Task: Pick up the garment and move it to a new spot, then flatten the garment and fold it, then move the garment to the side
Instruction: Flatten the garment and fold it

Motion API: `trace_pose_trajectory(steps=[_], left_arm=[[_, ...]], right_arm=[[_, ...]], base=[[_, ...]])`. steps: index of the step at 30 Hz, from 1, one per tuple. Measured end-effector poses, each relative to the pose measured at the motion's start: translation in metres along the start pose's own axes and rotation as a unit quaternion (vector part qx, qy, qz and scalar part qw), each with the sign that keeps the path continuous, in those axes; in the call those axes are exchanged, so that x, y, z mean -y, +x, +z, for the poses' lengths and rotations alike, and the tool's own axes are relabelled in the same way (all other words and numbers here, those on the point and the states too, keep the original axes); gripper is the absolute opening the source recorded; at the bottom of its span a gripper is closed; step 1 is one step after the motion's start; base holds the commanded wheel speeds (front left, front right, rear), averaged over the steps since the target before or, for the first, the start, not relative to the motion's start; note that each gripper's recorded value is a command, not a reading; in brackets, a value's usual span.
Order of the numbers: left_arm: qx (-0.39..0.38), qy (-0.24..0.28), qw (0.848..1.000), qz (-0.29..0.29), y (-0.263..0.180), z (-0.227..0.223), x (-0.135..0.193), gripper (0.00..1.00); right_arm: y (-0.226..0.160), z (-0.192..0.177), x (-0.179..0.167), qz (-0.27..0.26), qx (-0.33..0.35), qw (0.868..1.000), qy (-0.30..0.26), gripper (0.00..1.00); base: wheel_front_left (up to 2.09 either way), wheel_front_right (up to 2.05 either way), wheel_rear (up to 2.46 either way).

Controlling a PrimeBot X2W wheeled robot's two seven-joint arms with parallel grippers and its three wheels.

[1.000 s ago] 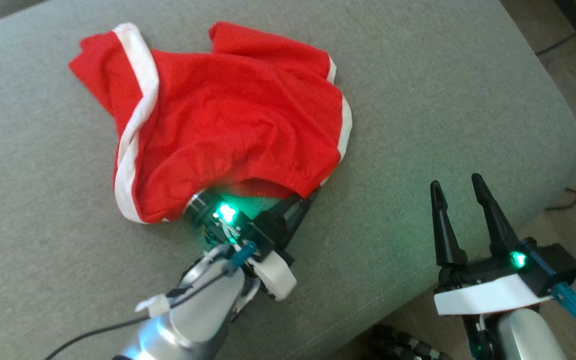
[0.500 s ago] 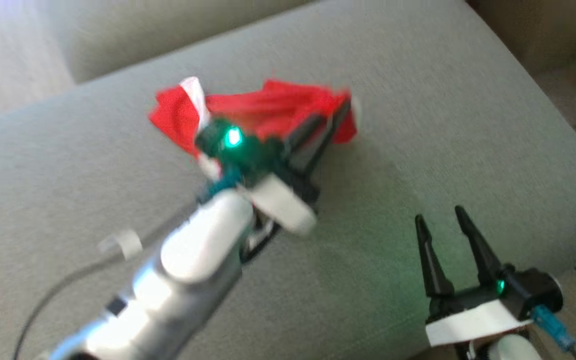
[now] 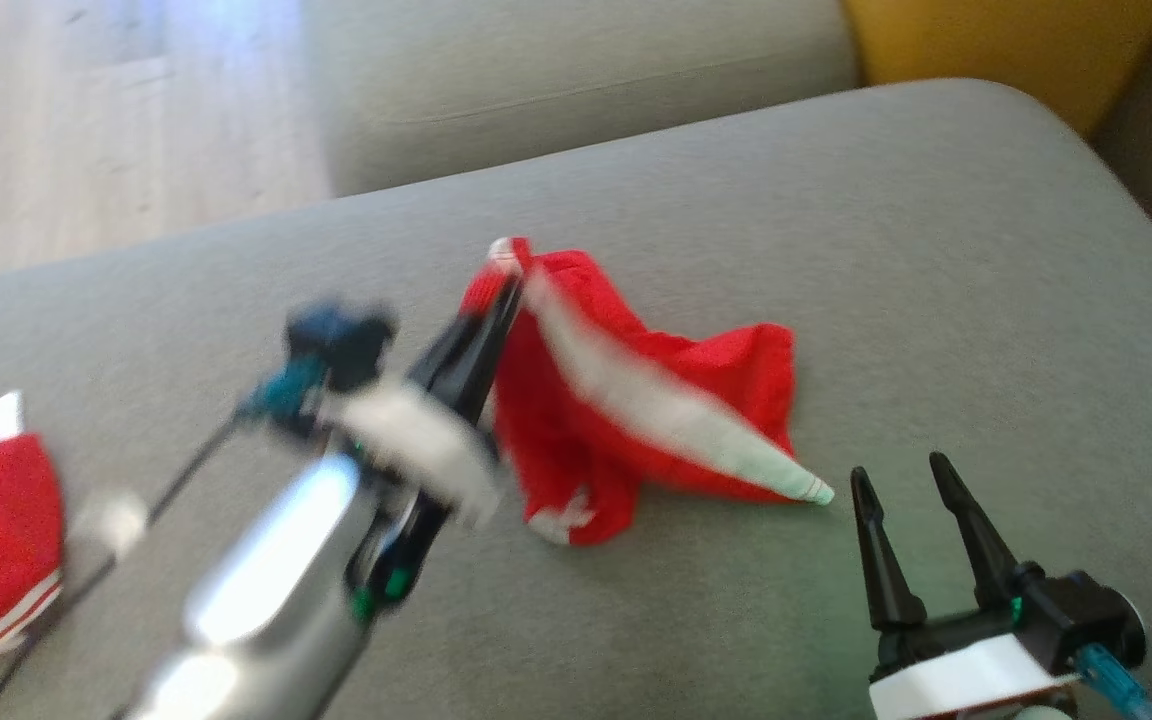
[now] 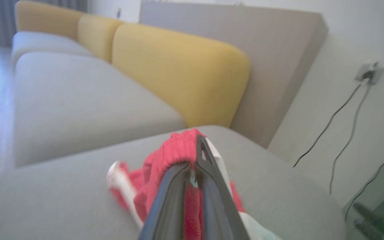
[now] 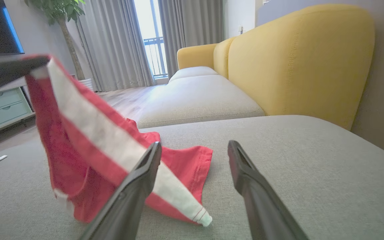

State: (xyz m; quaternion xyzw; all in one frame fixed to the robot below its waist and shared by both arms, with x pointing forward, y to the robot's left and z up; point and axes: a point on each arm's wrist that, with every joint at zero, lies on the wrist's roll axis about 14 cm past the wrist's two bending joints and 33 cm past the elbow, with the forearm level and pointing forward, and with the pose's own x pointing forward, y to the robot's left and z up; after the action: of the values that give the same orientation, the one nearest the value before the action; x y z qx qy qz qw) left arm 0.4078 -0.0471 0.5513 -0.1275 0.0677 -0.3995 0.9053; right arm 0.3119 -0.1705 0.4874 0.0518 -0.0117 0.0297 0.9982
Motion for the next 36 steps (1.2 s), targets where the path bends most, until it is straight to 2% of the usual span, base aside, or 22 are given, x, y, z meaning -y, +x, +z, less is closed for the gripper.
trace_pose_trajectory(steps=[6, 11, 20, 25, 31, 32, 33, 35, 36], left_arm=[[-0.048, -0.044, 0.994, 0.082, -0.050, -0.052, -0.042, 0.00], [-0.038, -0.057, 0.990, 0.124, -0.066, -0.054, -0.069, 0.00], [-0.039, -0.069, 0.983, 0.163, -0.084, -0.064, -0.093, 0.00], [-0.039, -0.074, 0.981, 0.174, -0.090, -0.067, -0.098, 0.00], [-0.041, -0.079, 0.980, 0.180, -0.091, -0.070, -0.101, 0.00], [-0.041, -0.079, 0.980, 0.180, -0.090, -0.070, -0.102, 0.00], [-0.040, -0.079, 0.980, 0.180, -0.090, -0.070, -0.103, 0.00], [-0.036, -0.079, 0.980, 0.181, -0.089, -0.068, -0.104, 0.00], [-0.038, -0.079, 0.979, 0.182, -0.089, -0.070, -0.104, 0.00]], right_arm=[[0.007, -0.025, -0.011, 0.022, -0.041, 0.999, 0.009, 1.00], [0.012, -0.056, -0.023, 0.042, -0.092, 0.995, 0.015, 1.00], [0.041, -0.081, -0.030, 0.055, -0.128, 0.990, 0.030, 1.00], [0.035, -0.104, -0.044, 0.077, -0.167, 0.982, 0.032, 1.00], [0.037, -0.112, -0.054, 0.095, -0.181, 0.978, 0.031, 1.00], [0.036, -0.113, -0.054, 0.097, -0.182, 0.978, 0.030, 0.96], [0.036, -0.115, -0.054, 0.099, -0.186, 0.977, 0.028, 0.96], [0.032, -0.120, -0.056, 0.107, -0.195, 0.975, 0.026, 0.29], [0.031, -0.123, -0.056, 0.108, -0.200, 0.973, 0.027, 0.00]], base=[[0.00, 0.00, 0.00], [0.00, 0.00, 0.00], [0.00, 0.00, 0.00], [0.00, 0.00, 0.00], [0.00, 0.00, 0.00], [0.00, 0.00, 0.00], [0.00, 0.00, 0.00], [0.00, 0.00, 0.00], [0.00, 0.00, 0.00]])
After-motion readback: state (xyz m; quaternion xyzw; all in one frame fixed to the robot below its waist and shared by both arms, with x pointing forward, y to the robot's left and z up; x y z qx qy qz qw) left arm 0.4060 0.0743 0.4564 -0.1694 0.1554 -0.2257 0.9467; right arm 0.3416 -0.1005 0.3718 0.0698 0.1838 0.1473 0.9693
